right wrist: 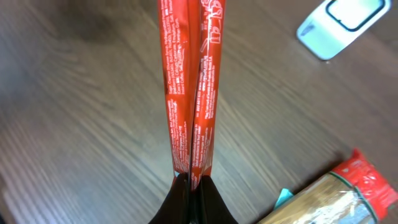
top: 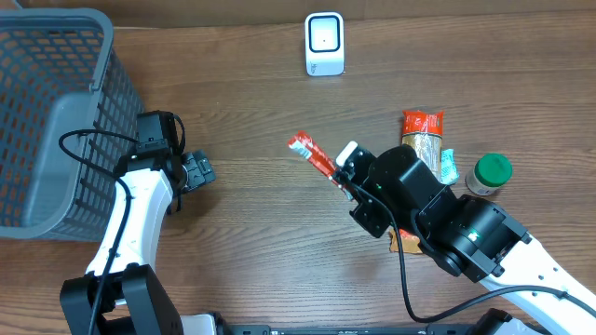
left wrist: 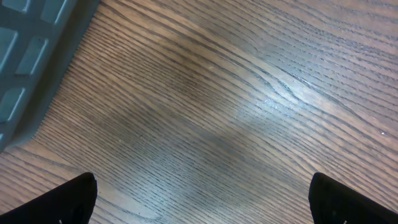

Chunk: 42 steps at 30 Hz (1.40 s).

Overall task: Scan the item barcode
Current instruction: 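Lift the red stick packet and carry it up to the scanner, then hold the red stick packet in front of the scanner window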

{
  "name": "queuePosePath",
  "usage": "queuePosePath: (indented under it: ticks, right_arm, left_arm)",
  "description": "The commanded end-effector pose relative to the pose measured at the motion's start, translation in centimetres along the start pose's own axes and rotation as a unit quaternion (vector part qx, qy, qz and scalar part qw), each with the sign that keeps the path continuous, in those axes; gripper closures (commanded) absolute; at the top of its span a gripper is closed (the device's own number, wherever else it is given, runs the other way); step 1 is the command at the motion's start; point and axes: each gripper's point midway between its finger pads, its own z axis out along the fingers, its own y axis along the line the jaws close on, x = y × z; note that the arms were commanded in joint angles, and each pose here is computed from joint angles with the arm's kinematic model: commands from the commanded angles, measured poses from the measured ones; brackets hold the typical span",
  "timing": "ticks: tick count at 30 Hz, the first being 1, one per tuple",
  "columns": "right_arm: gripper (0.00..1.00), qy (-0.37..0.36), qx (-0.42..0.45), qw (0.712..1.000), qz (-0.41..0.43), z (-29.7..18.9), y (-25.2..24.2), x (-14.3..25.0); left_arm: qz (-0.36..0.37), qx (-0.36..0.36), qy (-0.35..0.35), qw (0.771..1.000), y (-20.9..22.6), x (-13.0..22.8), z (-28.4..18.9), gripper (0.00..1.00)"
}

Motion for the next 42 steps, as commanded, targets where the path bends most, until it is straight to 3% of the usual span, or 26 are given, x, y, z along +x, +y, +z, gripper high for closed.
queuePosePath:
  ticks: [1, 10, 17, 22, 28, 33, 42]
  right_arm:
    - [0.97, -0.024, 0.040, 0.999, 0.013, -1.5, -2.2, -2.2]
    - [0.97, 0.005, 0.089, 0.996, -0.001, -3.9, -7.9, -9.4]
    - [0.96, 0.078, 0.224, 0.967, -0.090, 1.9, -14.9, -11.1]
    - [0.96, 0.135, 0.302, 0.930, -0.160, 7.5, -18.4, -10.6]
    - [0.97, 0.218, 0.414, 0.852, -0.233, 12.2, -22.5, -9.4]
    - [0.97, 0.231, 0.510, 0.791, -0.246, 14.1, -24.9, -10.4]
    - [0.97, 0.245, 0.538, 0.761, -0.268, 18.2, -26.0, -9.4]
  left_arm:
    - [0.003, 0.007, -0.011, 1.000, -0.4, -0.8, -0.5, 0.00]
    - [0.003, 0.007, -0.011, 1.000, -0.4, -0.8, -0.5, 0.00]
    - [0.003, 0.007, -0.011, 1.000, -0.4, -0.8, -0.5, 0.00]
    - [0.003, 0.007, -0.011, 1.000, -0.4, -0.8, -0.5, 0.00]
    - [0.003, 0.007, -0.011, 1.000, -0.4, -0.8, -0.5, 0.00]
    - [0.003, 0.007, -0.011, 1.000, -0.4, -0.8, -0.5, 0.00]
    - [0.003, 0.007, -0.011, 1.000, -0.4, -0.8, -0.5, 0.00]
